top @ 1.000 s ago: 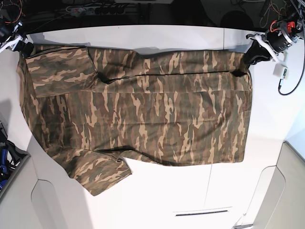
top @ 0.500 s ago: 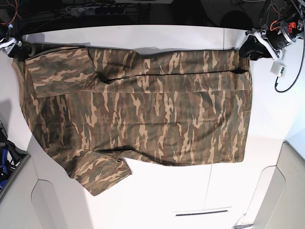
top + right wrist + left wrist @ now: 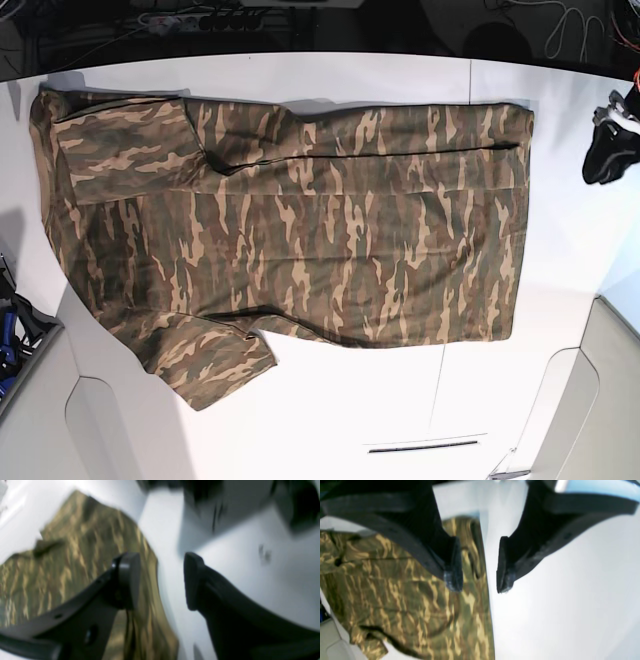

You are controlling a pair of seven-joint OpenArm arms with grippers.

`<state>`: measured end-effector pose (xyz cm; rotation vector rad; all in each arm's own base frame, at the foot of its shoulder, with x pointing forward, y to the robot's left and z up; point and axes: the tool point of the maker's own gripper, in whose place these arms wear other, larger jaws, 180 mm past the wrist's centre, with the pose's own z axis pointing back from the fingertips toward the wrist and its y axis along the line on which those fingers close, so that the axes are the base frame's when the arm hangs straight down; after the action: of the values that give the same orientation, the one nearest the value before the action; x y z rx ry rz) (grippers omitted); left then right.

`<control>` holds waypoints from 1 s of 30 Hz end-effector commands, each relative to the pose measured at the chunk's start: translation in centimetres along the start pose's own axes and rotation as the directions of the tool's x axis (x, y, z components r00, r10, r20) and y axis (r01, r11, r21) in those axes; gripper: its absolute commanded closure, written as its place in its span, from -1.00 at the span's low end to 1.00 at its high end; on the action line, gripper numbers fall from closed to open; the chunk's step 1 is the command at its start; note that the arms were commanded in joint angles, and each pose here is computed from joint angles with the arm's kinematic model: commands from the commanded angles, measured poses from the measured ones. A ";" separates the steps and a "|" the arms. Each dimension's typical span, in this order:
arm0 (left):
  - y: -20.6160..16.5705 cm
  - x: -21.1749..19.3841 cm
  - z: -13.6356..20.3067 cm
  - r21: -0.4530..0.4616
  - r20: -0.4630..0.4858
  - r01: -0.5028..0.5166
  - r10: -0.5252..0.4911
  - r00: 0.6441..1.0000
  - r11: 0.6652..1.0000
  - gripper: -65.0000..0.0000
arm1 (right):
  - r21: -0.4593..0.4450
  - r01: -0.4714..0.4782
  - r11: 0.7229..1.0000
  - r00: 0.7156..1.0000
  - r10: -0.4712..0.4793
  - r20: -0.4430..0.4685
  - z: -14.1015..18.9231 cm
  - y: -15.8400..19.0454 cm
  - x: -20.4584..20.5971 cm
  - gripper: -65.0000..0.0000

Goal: Fold the T-shirt properly
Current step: 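Grasp the shirt's side edge with both grippers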

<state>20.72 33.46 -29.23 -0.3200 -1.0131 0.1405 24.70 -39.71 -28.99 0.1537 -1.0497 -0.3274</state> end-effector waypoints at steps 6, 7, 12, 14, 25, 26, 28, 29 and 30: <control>-0.5 4.4 -1.2 -0.005 0.105 0.086 -0.085 0.991 0.996 0.21 | 0.048 -0.078 0.996 0.991 0.072 0.117 -2.4 2.7 5.4 0.13; -0.5 5.0 -1.5 -0.003 0.116 0.098 -0.097 0.989 0.995 0.21 | 0.054 -0.097 0.994 0.988 0.090 0.123 -3.0 3.3 5.7 0.13; -1.4 6.8 -3.6 0.002 0.148 0.176 -0.174 0.973 0.984 0.21 | 0.083 -0.196 0.977 0.972 0.182 0.146 -6.5 6.8 7.4 0.13; -1.7 7.0 -4.7 0.008 0.145 0.214 -0.213 0.966 0.977 0.15 | 0.097 -0.211 0.973 0.968 0.195 0.157 -7.9 7.9 7.8 0.13; 0.6 6.4 -13.1 0.042 0.067 0.244 -0.247 0.967 0.969 -0.21 | 0.128 -0.113 0.985 0.993 0.108 0.046 -15.9 8.3 5.3 0.13; 1.1 6.3 -13.8 0.047 0.057 0.231 -0.234 0.971 0.972 -0.21 | 0.121 -0.099 0.988 0.995 0.095 0.039 -16.5 8.0 4.9 0.13; 2.0 6.0 -15.2 0.055 0.042 0.192 -0.195 0.980 0.980 -0.21 | 0.101 -0.073 0.992 0.997 0.072 0.012 -17.3 7.1 3.5 0.13; 2.5 5.9 -15.9 0.060 0.036 0.167 -0.169 0.985 0.984 -0.21 | 0.091 -0.062 0.994 0.998 0.062 0.000 -17.6 6.6 2.8 0.13; 3.2 5.9 -16.4 0.069 0.033 0.138 -0.140 0.990 0.988 -0.21 | 0.085 -0.047 0.995 0.999 0.048 -0.008 -17.9 6.2 2.1 0.13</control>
<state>36.73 33.94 -35.94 -0.1973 -0.9921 0.0628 41.21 -33.98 -36.87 0.2187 -0.9816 -0.2425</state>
